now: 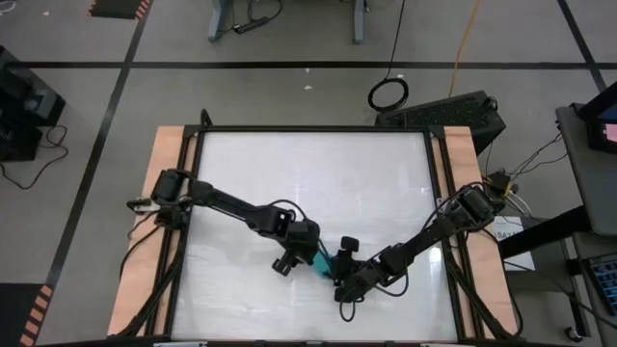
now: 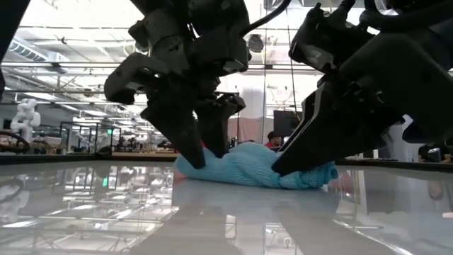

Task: Roll towel into tight, uniform cylinder
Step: Roll the blue towel, then return to Home Position

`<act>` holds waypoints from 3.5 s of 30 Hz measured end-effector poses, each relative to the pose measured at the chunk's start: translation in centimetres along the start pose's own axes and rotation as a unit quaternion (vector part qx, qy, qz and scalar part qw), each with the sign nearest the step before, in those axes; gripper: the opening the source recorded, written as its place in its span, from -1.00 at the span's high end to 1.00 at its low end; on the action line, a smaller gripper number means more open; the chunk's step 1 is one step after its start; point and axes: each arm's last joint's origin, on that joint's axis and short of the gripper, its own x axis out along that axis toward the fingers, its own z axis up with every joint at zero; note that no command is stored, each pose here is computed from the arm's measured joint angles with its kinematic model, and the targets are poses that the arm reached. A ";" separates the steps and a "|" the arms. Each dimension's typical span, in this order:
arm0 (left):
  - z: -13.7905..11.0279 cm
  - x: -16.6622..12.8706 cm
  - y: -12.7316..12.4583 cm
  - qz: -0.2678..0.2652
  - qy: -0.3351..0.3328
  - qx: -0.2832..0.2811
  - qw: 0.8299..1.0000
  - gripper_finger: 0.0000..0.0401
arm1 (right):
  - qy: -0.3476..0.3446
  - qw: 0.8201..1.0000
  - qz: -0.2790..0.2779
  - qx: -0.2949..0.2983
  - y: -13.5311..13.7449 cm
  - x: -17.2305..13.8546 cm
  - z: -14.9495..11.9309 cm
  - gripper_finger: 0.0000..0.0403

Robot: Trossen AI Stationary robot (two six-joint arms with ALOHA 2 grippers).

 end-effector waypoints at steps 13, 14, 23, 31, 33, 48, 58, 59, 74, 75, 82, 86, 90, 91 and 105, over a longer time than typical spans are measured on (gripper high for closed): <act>0.5 -8.3 -1.3 0.036 -0.017 -0.007 0.999 -0.06 | 0.033 0.998 -0.041 -0.022 -2.6 1.1 0.5 0.23; 0.4 -9.2 -1.6 0.037 -0.017 -0.008 0.999 -0.06 | 0.037 0.998 -0.044 -0.027 -2.8 1.3 0.6 0.25; 0.6 -16.2 -5.6 0.102 -0.065 0.016 0.993 -0.06 | 0.066 0.990 -0.069 -0.106 -6.3 2.8 1.6 0.31; -0.8 -20.7 -8.3 0.154 -0.081 -0.003 0.985 -0.06 | 0.091 0.988 -0.032 -0.123 -9.9 4.1 2.8 0.31; -1.1 -21.6 -8.7 0.160 -0.090 -0.010 0.983 -0.06 | 0.092 0.987 -0.019 -0.132 -10.7 4.1 3.2 0.31; -3.6 -23.8 -12.1 0.191 -0.052 -0.046 0.979 -0.06 | 0.104 0.972 0.009 -0.209 -16.4 1.4 6.1 0.30; -4.6 -24.7 -13.2 0.242 -0.069 -0.045 0.967 -0.06 | 0.004 0.981 0.044 -0.189 -16.4 -4.2 9.8 -0.06; -5.0 -24.6 -13.2 0.248 -0.071 -0.047 0.965 -0.06 | -0.005 0.981 0.045 -0.188 -16.4 -5.1 10.2 -0.09; -13.9 -20.4 -12.3 0.321 -0.289 -0.165 0.887 -0.06 | -0.084 0.980 0.067 -0.168 -18.8 -21.2 7.4 -0.10; -14.5 -20.1 -12.2 0.326 -0.304 -0.173 0.878 -0.06 | -0.098 0.979 0.073 -0.164 -19.0 -21.7 6.5 -0.09; -18.1 -17.1 -11.1 0.346 -0.391 -0.223 0.823 -0.06 | -0.167 0.976 0.095 -0.106 -19.5 -21.4 -0.4 -0.09; -19.5 -15.4 -10.6 0.347 -0.427 -0.242 0.799 -0.06 | -0.253 0.959 0.109 -0.070 -19.4 -20.3 -2.7 -0.09; -20.4 -14.1 -10.2 0.343 -0.466 -0.247 0.777 -0.06 | -0.335 0.934 0.111 -0.053 -19.4 -19.5 -3.7 -0.09; -20.6 -13.8 -10.2 0.345 -0.474 -0.248 0.772 -0.06 | -0.338 0.933 0.110 -0.057 -19.4 -19.3 -4.0 -0.09; -21.8 -13.2 -9.0 0.399 -0.447 -0.257 0.758 -0.06 | -0.311 0.940 0.101 -0.096 -19.3 -16.5 -7.4 -0.09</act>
